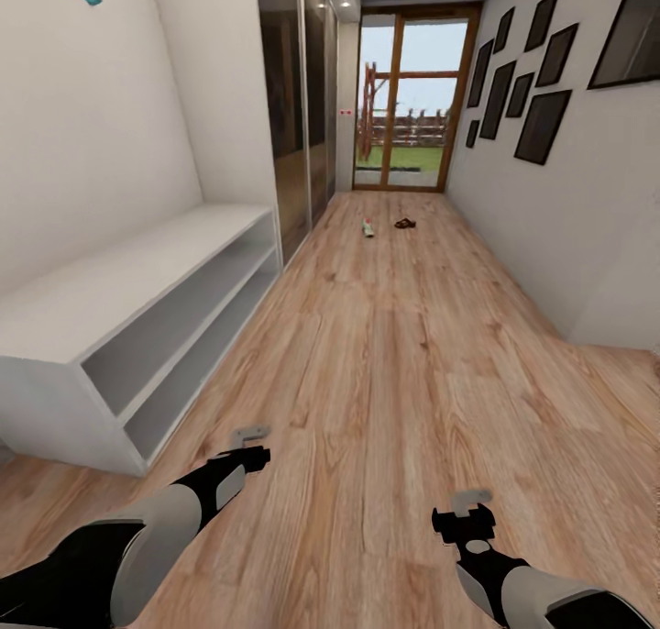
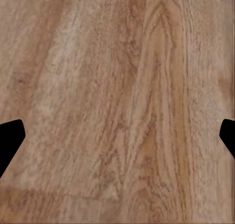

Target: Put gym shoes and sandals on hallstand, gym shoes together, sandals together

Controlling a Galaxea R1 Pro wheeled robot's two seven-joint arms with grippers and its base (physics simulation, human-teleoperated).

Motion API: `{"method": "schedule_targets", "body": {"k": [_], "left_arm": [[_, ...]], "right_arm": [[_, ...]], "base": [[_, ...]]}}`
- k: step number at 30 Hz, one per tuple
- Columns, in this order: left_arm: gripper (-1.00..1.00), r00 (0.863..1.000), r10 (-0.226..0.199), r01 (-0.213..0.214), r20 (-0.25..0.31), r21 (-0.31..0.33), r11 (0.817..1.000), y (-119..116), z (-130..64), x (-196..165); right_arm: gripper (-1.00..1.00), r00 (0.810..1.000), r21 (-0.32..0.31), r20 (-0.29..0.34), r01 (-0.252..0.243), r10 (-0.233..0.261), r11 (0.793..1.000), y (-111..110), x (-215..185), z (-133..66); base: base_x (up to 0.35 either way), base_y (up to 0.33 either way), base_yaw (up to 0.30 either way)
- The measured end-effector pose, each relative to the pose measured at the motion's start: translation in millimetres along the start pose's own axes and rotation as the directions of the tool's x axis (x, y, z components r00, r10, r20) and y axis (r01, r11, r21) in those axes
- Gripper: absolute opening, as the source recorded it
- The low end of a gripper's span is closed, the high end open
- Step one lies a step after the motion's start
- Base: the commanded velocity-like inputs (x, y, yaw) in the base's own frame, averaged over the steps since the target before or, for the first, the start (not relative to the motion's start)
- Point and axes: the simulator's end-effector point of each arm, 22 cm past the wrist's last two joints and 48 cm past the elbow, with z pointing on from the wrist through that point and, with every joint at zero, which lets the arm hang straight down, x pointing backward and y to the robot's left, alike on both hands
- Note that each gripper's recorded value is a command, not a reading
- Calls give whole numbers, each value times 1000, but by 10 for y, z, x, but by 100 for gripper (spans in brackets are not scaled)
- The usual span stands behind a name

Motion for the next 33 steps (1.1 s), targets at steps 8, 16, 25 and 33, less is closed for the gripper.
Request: {"method": "schedule_targets", "body": {"k": [8, 16, 25, 33], "left_arm": [[100, 1000, 0, 0, 0, 0, 1000, 0, 0, 1], [100, 1000, 0, 0, 0, 0, 1000, 0, 0, 0], [100, 1000, 0, 0, 0, -1, 1000, 8, 1, 0], [100, 1000, 0, 0, 0, -2, 1000, 13, 2, 0]], "right_arm": [[100, 1000, 0, 0, 0, 0, 1000, 0, 1, 0], [100, 1000, 0, 0, 0, 0, 1000, 0, 4, -1], [100, 1000, 0, 0, 0, 0, 1000, 0, 1, 0], [100, 1000, 0, -1, 0, 0, 1000, 2, 4, 0]], "base": [[350, 0, -279], [350, 0, -296], [350, 0, -272], [350, 0, -63]]}}
